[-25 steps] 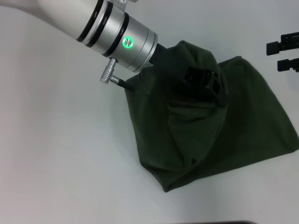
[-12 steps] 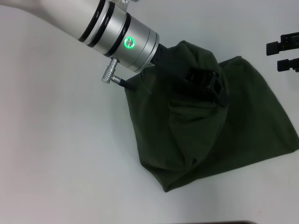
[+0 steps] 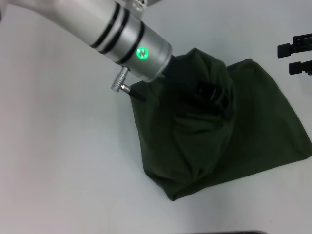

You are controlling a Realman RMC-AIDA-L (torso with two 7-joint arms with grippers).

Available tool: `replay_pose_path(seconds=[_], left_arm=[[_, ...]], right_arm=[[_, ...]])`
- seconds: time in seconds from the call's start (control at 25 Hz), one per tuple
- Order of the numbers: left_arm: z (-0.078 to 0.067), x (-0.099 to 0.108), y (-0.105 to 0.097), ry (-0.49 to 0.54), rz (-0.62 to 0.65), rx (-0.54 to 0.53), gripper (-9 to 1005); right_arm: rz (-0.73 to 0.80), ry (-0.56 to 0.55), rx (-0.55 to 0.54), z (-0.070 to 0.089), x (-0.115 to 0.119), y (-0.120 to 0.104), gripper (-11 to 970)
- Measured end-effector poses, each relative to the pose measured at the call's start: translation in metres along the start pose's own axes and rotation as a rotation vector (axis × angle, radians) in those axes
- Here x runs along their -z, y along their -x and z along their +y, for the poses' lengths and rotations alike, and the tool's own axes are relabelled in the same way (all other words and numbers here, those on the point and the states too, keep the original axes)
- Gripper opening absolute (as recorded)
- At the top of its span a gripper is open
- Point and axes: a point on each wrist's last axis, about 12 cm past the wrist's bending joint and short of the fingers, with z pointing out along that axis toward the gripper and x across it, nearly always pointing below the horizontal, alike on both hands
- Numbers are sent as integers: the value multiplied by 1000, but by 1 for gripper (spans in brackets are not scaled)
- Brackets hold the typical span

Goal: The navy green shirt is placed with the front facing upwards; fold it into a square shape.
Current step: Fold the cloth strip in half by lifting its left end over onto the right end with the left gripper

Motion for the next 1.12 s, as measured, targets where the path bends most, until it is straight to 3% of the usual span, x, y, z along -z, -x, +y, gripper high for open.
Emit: replay_pose_path(seconds=[0.2,0.48,0.88,1.12], left_arm=[[-4,-9,5,83,41,-62,39],[-15,-8,17,169,24,-65,47],[-33,-10,25,97,18,-79,84],[-32,-11,25,71,8,-72,106]], right_arm=[[0,-1,0,0,0,0,770],[-2,-2,-3,-1,0,-1,766],[-2,-3,-3,-2,1,-2,760],[-2,-3,-2,-2,1,-2,757]])
